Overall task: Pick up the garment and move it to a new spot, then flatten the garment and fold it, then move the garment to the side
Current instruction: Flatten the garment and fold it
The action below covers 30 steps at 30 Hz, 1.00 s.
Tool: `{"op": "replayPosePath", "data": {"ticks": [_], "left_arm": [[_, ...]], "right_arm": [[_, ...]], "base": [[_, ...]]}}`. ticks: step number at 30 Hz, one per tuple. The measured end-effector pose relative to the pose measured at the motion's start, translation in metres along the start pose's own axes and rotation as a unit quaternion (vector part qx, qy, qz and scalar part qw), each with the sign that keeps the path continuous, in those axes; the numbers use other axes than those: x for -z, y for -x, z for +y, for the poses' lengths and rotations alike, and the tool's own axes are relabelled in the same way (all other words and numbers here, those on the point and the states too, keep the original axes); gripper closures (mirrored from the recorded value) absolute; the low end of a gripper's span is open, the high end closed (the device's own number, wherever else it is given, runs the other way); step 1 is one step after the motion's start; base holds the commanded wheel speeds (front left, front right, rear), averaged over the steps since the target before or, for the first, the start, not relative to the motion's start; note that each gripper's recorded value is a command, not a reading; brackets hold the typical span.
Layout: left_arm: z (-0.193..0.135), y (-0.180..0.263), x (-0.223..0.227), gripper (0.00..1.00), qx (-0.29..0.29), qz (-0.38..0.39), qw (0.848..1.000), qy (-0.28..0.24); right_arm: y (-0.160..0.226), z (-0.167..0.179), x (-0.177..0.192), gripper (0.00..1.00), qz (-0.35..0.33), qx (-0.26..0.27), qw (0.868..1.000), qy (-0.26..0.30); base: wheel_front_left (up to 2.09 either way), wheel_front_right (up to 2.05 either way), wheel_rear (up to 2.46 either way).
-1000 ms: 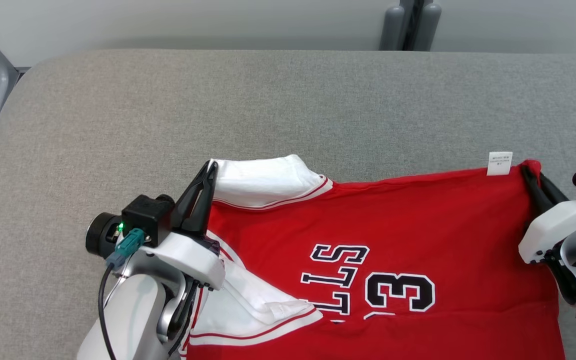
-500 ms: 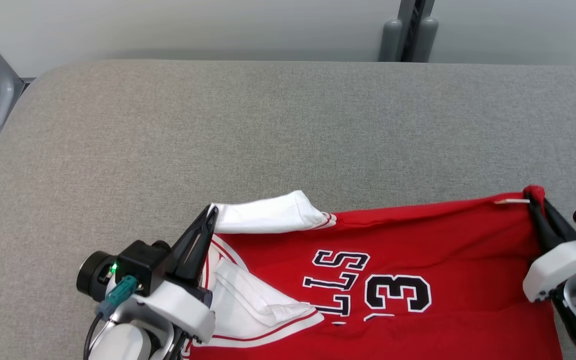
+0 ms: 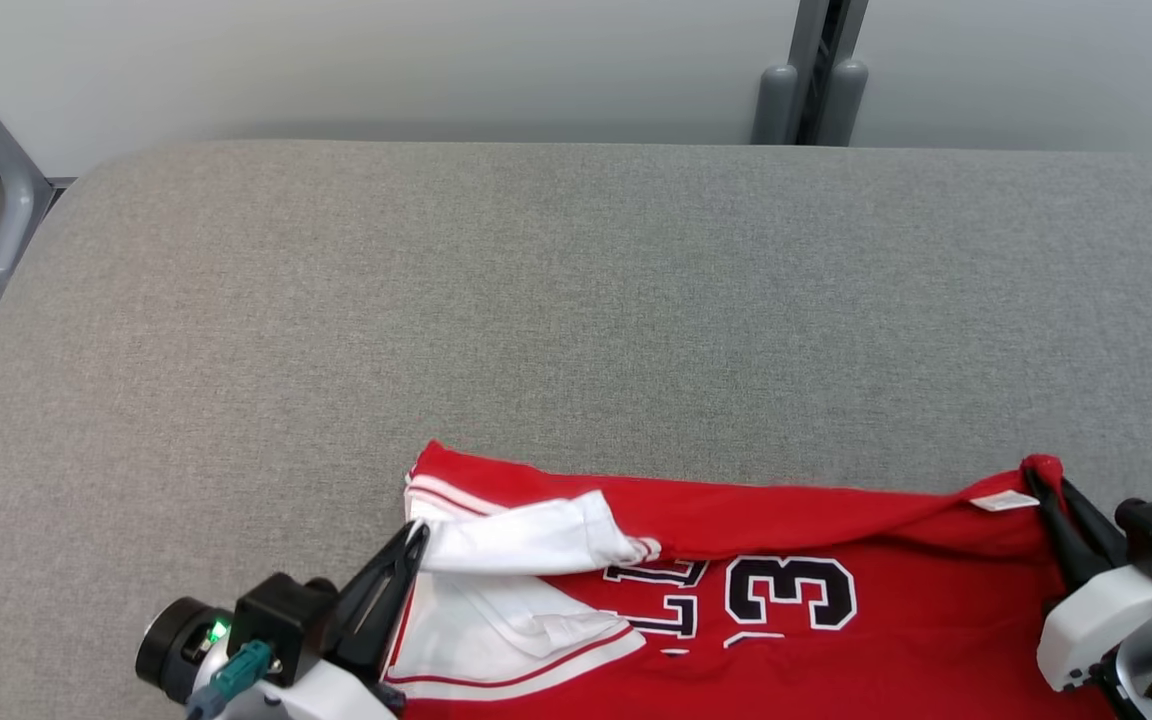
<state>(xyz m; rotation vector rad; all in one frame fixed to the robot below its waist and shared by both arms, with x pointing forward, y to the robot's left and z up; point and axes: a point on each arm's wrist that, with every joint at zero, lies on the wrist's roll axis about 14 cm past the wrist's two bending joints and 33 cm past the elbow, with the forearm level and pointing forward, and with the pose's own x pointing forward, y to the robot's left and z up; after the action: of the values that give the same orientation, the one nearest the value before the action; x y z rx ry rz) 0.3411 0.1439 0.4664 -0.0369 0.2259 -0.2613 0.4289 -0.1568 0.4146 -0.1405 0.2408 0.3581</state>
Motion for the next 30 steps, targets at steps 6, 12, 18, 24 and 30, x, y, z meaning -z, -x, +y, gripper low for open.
{"op": "replayPosePath", "data": {"ticks": [6, 12, 18, 24, 30], "left_arm": [[-0.004, 0.014, 0.015, 1.0, 0.012, 0.034, 0.999, -0.004], [-0.009, 0.022, 0.022, 1.0, 0.023, 0.053, 0.998, -0.006], [-0.018, 0.033, 0.032, 1.0, 0.041, 0.078, 0.996, -0.011], [-0.029, 0.043, 0.039, 1.0, 0.071, 0.109, 0.991, -0.018], [-0.033, 0.048, 0.035, 1.0, 0.08, 0.118, 0.99, -0.023]], "right_arm": [[0.01, 0.0, 0.005, 1.0, 0.009, -0.015, 0.999, 0.031], [0.017, 0.001, 0.005, 1.0, 0.009, -0.024, 0.999, 0.039], [0.034, 0.012, 0.017, 1.0, 0.03, -0.034, 0.999, -0.003], [0.045, 0.011, 0.019, 1.0, 0.057, -0.043, 0.997, -0.013], [0.055, 0.007, 0.024, 0.94, 0.091, -0.04, 0.994, -0.034]], "base": [[0.0, 0.0, 0.0], [0.0, 0.0, 0.0], [0.0, 0.0, 0.0], [0.0, 0.0, 0.0], [0.0, 0.0, 0.0]]}}
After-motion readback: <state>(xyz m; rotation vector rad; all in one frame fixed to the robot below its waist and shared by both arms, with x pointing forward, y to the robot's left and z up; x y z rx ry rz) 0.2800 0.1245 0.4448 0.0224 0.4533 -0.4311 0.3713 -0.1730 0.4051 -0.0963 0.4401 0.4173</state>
